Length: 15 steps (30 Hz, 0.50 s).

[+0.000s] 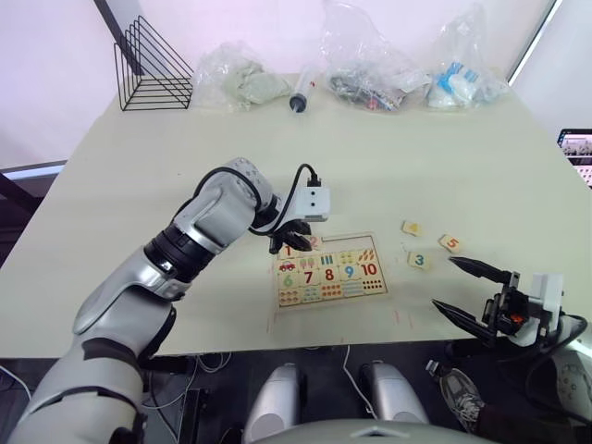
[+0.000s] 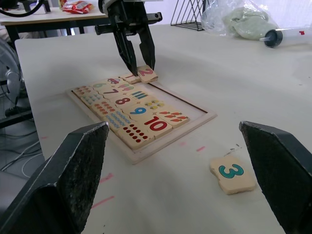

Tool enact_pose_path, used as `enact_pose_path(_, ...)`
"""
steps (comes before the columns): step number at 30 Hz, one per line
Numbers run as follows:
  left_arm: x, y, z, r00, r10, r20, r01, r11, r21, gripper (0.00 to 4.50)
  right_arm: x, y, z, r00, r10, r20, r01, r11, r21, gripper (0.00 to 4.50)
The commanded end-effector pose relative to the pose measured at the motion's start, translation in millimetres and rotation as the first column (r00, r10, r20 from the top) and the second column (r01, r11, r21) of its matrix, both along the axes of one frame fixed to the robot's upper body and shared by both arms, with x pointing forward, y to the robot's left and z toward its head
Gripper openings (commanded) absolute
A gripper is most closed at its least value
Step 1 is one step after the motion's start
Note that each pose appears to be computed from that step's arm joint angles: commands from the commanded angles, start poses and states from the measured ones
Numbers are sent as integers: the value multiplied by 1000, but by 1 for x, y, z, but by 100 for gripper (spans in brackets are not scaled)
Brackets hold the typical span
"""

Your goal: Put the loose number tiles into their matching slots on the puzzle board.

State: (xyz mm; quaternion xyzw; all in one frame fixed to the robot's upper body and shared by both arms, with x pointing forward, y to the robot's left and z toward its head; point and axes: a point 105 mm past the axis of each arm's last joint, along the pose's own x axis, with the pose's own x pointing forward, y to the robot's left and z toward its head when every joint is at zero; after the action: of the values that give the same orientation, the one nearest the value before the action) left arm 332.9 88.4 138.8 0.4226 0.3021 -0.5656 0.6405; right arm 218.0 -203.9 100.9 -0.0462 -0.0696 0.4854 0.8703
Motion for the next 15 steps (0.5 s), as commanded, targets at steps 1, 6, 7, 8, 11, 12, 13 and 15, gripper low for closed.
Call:
enact_pose_path(1, -1, 0, 2, 1000, -19, 16, 19, 1000, 22, 91, -2, 0, 8, 999, 0, 46, 0, 1000, -3, 450)
enact_pose_path(6, 0, 3, -2, 1000, -17, 20, 17, 999, 33, 91, -1, 0, 8, 999, -1, 47, 1, 1000, -4, 450)
enact_pose_path(7, -1, 4, -4, 1000, -18, 18, 18, 999, 36, 91, -1, 0, 8, 999, -1, 47, 1, 1000, -5, 450)
enact_pose_path(8, -1, 4, -5, 1000, -16, 16, 16, 999, 37, 91, -1, 0, 8, 999, -2, 47, 2, 1000, -4, 450)
enact_pose_path(11, -1, 5, -9, 1000, -20, 19, 20, 999, 46, 91, -1, 0, 8, 999, -2, 46, 2, 1000, -5, 450)
enact_pose_path(12, -1, 5, -10, 1000, -18, 18, 17, 999, 42, 91, -1, 0, 8, 999, -2, 46, 2, 1000, -5, 450)
enact_pose_path(13, -1, 5, -11, 1000, -19, 18, 18, 999, 44, 91, -1, 0, 8, 999, -2, 46, 2, 1000, -5, 450)
enact_pose_path(15, 0, 6, -13, 999, -23, 26, 21, 998, 59, 91, -1, 0, 8, 999, -1, 46, 1, 1000, -4, 450)
